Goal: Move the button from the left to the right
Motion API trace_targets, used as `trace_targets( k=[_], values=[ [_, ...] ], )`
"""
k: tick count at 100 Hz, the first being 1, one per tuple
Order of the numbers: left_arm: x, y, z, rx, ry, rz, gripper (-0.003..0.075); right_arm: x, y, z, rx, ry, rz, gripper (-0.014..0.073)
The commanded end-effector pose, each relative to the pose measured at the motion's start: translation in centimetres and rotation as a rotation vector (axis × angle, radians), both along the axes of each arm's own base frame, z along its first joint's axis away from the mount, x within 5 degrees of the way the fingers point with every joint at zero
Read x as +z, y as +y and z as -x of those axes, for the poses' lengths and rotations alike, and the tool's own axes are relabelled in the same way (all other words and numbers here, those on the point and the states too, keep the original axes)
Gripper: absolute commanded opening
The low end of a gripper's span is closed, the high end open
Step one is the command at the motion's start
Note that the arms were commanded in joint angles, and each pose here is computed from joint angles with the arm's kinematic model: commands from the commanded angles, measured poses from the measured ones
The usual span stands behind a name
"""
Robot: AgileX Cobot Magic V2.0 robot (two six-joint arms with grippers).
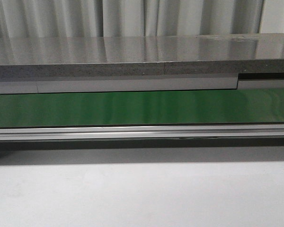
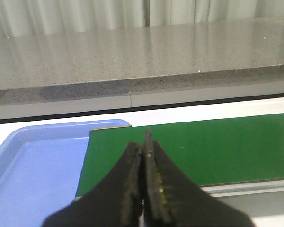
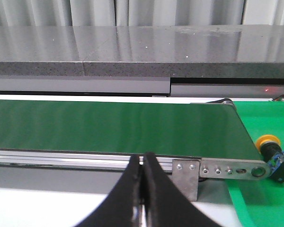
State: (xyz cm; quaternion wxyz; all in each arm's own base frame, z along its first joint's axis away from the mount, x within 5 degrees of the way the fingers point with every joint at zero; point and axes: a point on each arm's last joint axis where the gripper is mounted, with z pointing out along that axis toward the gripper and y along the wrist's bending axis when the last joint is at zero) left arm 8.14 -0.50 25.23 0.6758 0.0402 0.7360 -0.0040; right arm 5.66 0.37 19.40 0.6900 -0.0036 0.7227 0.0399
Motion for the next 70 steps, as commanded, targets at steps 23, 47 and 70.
trace_targets(
  k=[23,47,70],
  values=[
    [-1.4,0.2,1.6,0.016,-0.153,0.024,-0.0019,1.4,0.0,0.2,-0.004,-0.112,0.004,-0.0068],
    [-3.5,0.5,2.6,0.055,-0.207,0.028,-0.0019,1.4,0.0,0.2,-0.004,-0.112,0.004,-0.0068],
    [-4.6,0.6,2.7,0.077,-0.22,0.025,-0.0019,1.4,0.0,0.2,-0.004,-0.112,0.004,-0.0068]
  ],
)
